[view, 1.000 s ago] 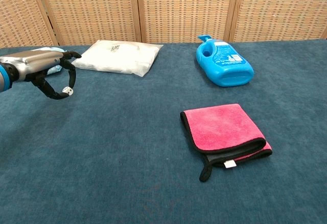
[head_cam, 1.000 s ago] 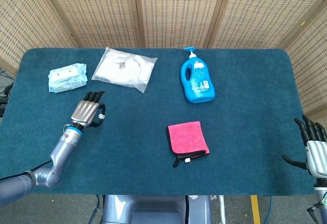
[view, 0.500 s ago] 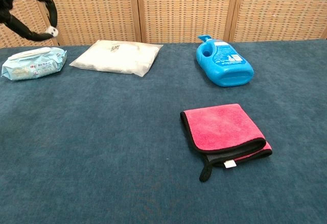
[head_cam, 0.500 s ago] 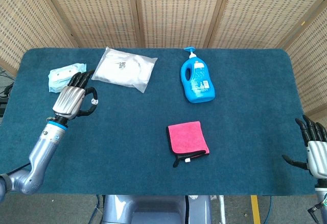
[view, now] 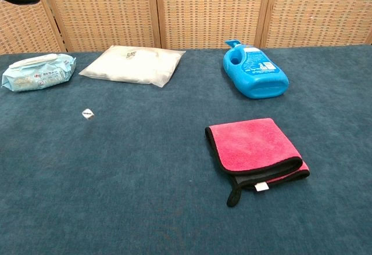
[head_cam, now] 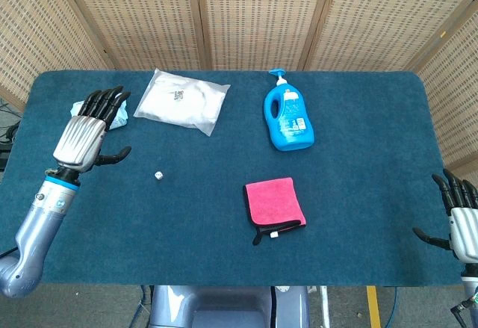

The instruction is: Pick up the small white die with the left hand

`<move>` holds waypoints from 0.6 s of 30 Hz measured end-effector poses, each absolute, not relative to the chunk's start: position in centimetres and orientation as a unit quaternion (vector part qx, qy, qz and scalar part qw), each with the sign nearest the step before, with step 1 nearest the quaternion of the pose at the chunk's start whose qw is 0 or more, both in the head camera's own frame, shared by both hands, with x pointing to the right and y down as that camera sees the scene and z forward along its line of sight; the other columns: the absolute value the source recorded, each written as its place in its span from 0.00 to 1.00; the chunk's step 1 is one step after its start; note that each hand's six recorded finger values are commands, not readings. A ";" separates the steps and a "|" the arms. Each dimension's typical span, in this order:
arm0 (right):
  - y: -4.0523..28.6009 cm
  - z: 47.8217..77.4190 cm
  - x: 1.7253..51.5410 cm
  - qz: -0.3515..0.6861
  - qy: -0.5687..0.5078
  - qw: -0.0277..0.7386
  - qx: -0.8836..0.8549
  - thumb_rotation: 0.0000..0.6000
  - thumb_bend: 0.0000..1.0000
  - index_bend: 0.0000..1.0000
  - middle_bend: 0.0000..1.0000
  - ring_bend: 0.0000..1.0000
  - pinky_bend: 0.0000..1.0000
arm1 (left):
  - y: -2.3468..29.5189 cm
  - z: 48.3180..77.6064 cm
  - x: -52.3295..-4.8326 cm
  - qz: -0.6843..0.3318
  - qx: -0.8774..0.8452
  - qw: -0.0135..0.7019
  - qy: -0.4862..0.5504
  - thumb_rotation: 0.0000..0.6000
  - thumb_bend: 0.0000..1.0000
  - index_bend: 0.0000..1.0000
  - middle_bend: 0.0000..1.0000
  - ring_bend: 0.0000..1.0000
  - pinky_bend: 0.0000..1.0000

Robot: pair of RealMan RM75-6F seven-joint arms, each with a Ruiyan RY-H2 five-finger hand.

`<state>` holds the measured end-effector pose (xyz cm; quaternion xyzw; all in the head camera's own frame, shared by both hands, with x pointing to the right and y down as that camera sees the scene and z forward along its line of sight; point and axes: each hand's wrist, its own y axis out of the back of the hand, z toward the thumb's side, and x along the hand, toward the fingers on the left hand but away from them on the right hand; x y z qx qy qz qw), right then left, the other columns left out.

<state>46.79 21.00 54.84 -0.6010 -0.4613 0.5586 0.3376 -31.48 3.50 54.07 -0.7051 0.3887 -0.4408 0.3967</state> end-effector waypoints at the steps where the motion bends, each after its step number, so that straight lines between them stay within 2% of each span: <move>1: 21.0 54.8 46.8 0.559 -0.461 0.338 -0.601 1.00 0.00 0.00 0.00 0.00 0.00 | 3.6 54.1 -31.6 -0.441 -0.705 0.395 0.390 1.00 0.19 0.00 0.00 0.00 0.00; 3: 21.0 54.9 46.8 0.559 -0.461 0.337 -0.601 1.00 0.00 0.00 0.00 0.00 0.00 | 3.7 54.1 -32.0 -0.442 -0.704 0.391 0.395 1.00 0.09 0.00 0.00 0.00 0.00; 6: 20.9 54.9 46.8 0.559 -0.462 0.337 -0.600 1.00 0.00 0.00 0.00 0.00 0.00 | 4.2 53.8 -33.3 -0.445 -0.694 0.389 0.410 1.00 0.00 0.00 0.00 0.00 0.00; 12: 20.9 55.0 46.7 0.560 -0.461 0.335 -0.601 1.00 0.00 0.00 0.00 0.00 0.00 | 7.7 53.8 -38.4 -0.476 -0.660 0.379 0.441 1.00 0.00 0.00 0.00 0.00 0.00; 18: 21.2 54.9 46.8 0.563 -0.461 0.337 -0.597 1.00 0.00 0.00 0.00 0.00 0.00 | 12.5 53.3 -43.7 -0.499 -0.626 0.358 0.481 1.00 0.00 0.00 0.00 0.00 0.00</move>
